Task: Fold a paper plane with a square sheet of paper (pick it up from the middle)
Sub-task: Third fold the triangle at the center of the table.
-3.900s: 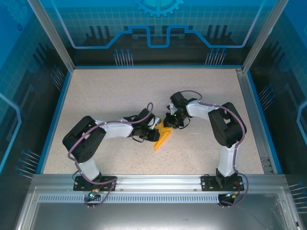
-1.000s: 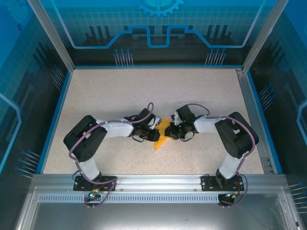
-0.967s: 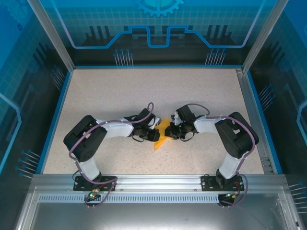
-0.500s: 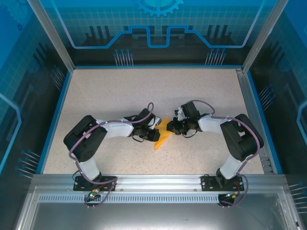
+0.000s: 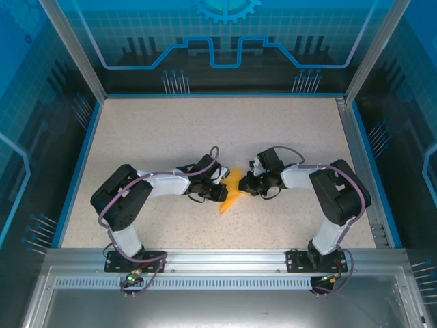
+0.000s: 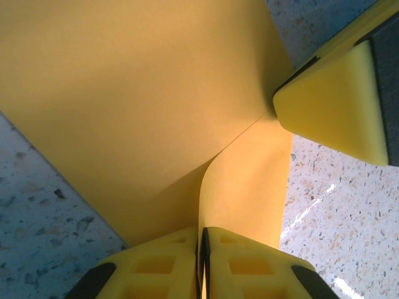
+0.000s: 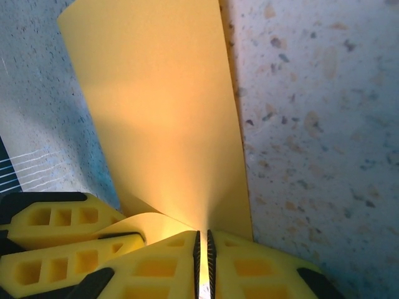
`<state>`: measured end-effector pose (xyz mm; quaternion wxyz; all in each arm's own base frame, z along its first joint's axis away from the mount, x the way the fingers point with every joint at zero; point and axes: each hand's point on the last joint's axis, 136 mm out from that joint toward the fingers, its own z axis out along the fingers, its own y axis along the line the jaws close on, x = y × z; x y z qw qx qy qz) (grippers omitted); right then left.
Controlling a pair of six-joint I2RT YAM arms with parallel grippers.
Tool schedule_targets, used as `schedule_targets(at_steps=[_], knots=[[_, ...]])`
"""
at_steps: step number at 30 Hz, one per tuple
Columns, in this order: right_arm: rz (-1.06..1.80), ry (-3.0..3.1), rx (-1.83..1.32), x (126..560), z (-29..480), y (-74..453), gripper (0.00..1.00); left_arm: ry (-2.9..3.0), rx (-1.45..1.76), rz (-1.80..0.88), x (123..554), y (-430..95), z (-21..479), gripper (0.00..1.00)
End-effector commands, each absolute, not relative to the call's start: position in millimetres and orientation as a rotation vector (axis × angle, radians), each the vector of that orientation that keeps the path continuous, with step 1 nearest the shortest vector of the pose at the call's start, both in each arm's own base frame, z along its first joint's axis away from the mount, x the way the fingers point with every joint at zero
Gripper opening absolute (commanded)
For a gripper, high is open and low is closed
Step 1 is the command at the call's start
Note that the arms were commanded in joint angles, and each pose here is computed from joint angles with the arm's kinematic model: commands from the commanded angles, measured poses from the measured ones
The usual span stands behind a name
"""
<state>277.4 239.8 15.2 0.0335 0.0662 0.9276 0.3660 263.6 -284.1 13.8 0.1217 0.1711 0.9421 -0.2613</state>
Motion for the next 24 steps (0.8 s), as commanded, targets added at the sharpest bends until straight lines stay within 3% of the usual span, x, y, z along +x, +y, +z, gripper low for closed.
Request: schedule_targets(at_steps=[1, 13, 24], knots=[[1.135, 2.814, 0.204, 283.2, 30.6, 232.3, 0.15, 2.797, 0.509, -0.726, 260.5, -278.2, 1.6, 0.13], [1.067, 2.918, 0.245, 274.4, -2.6, 224.8, 0.14, 2.793, 0.51, -0.728, 260.5, -277.7, 2.3, 0.13], [1.215, 2.804, 0.129, 272.1, 47.8, 246.5, 0.15, 2.792, 0.509, -0.73, 259.9, -278.1, 2.2, 0.13]])
